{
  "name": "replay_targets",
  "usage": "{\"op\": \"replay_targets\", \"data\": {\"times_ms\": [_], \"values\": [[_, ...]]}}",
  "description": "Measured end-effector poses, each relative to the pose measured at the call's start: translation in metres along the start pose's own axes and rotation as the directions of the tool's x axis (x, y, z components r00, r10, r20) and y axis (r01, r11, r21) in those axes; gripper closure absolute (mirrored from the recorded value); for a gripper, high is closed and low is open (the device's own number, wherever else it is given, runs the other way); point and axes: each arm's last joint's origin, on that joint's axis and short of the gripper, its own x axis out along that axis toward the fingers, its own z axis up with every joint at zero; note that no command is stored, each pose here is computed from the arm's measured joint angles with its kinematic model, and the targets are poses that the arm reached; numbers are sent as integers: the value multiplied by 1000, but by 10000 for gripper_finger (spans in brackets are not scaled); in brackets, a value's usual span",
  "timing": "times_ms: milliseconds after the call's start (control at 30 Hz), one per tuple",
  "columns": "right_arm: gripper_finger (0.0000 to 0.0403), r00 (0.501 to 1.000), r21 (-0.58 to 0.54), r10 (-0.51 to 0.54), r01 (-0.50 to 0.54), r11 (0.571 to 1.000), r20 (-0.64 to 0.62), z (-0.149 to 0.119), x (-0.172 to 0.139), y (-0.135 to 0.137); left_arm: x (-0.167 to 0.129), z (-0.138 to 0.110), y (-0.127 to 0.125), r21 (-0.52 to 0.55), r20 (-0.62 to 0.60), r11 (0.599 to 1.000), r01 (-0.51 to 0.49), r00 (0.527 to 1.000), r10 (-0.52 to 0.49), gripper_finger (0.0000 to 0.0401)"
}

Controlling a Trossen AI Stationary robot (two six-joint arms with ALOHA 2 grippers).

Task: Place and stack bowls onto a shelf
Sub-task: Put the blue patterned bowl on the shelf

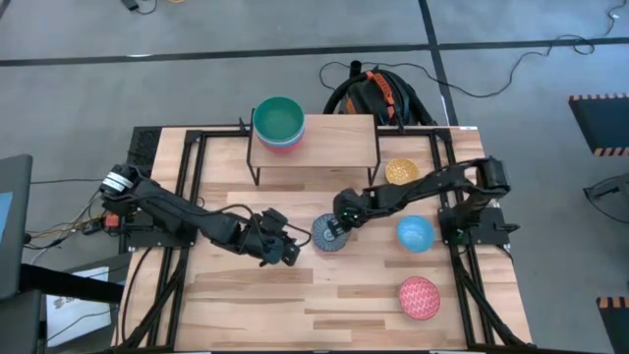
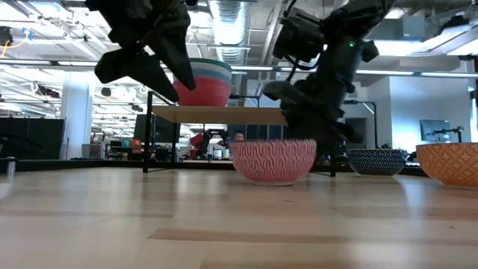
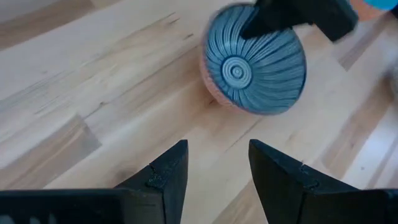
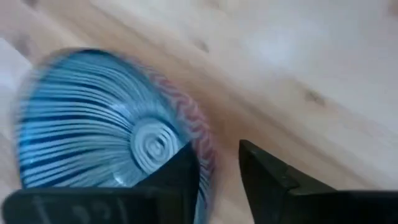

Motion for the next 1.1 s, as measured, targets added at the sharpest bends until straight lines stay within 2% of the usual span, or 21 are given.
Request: {"op": "replay_targets", "data": {"times_ms": [167,333,467,667,800,867,933,1000,1100], "values": [[320,1000,-29,-1,0,1000,-20,-10,-9,4,3,8,-2,-27,21,999,34,999,-33,248],[357,999,-65,-20,18,998,-30,-18,-17,5,4,11,-3,8,35,999,47,998,-47,248],[363,1000,-74,-1,0,997,-26,-19,-29,6,-1,13,-2,45,39,998,54,998,-56,248],[356,998,-58,53,-53,997,14,-13,-57,5,-29,28,4,62,84,995,81,993,-86,248],[357,995,-49,93,-91,995,42,-9,-77,3,-61,43,4,66,138,978,196,969,-204,248],[357,989,-43,148,-147,988,28,-7,-88,2,-82,51,0,51,169,945,322,930,-326,248],[357,974,-41,225,-224,974,14,-6,-96,6,-100,54,4,63,179,930,363,912,-368,250],[357,965,-42,264,-263,964,2,-9,-102,9,-109,50,7,104,182,936,336,919,-350,255],[358,946,-46,324,-323,945,10,-11,-107,14,-106,36,14,151,169,965,213,957,-237,264]]}}
